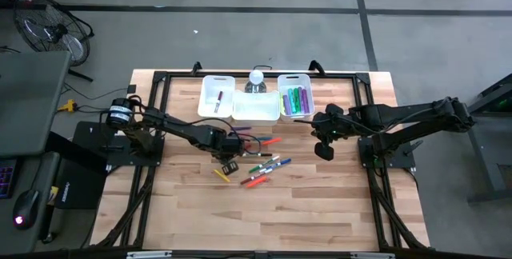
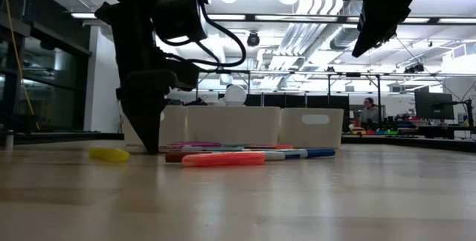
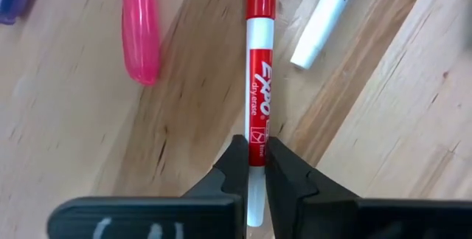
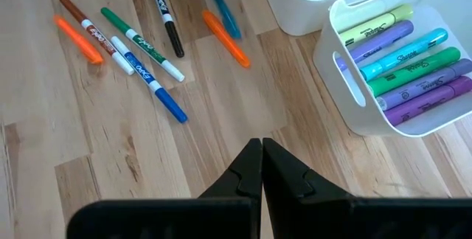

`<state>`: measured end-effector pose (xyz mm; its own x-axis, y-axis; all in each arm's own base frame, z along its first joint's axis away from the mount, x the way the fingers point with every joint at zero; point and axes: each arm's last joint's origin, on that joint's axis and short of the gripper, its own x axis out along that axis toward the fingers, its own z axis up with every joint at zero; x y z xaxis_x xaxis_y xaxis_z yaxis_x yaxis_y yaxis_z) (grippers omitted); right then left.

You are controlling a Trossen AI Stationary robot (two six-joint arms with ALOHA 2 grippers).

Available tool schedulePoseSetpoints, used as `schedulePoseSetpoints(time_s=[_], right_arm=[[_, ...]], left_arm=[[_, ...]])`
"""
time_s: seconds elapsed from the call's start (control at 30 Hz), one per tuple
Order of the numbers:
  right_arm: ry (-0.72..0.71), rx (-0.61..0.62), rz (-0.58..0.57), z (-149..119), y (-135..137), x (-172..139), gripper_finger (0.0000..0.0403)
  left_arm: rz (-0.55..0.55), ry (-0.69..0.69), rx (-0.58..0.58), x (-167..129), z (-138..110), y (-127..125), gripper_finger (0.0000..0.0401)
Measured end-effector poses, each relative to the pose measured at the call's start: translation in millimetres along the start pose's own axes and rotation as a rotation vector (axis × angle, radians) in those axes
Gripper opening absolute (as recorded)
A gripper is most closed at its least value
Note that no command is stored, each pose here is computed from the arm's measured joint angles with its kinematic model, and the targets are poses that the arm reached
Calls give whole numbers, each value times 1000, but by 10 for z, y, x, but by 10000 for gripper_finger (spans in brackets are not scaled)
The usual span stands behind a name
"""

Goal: Pick & Place Markers
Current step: Put the red marker pen into the left white bin

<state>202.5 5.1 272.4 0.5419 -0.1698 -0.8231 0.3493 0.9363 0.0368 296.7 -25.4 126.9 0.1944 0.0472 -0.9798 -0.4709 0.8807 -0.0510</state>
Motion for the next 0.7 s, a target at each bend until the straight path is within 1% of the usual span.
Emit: schedulePoseSetpoints(time_s=[0.23,0.53,0.63,0.7], right_arm=[[0,-1,0,0,0,0,0],[1,-4,0,-1,0,1,0],[1,-5,0,-2,0,1,0],[1,-6,0,-1,-1,1,0]], left_arm=[[-7,1,-27,-82,44,-22,15],[-20,18,-28,-364,220,-128,12],[12,50,-26,-463,244,-132,12],[17,38,-26,-535,289,-151,12]])
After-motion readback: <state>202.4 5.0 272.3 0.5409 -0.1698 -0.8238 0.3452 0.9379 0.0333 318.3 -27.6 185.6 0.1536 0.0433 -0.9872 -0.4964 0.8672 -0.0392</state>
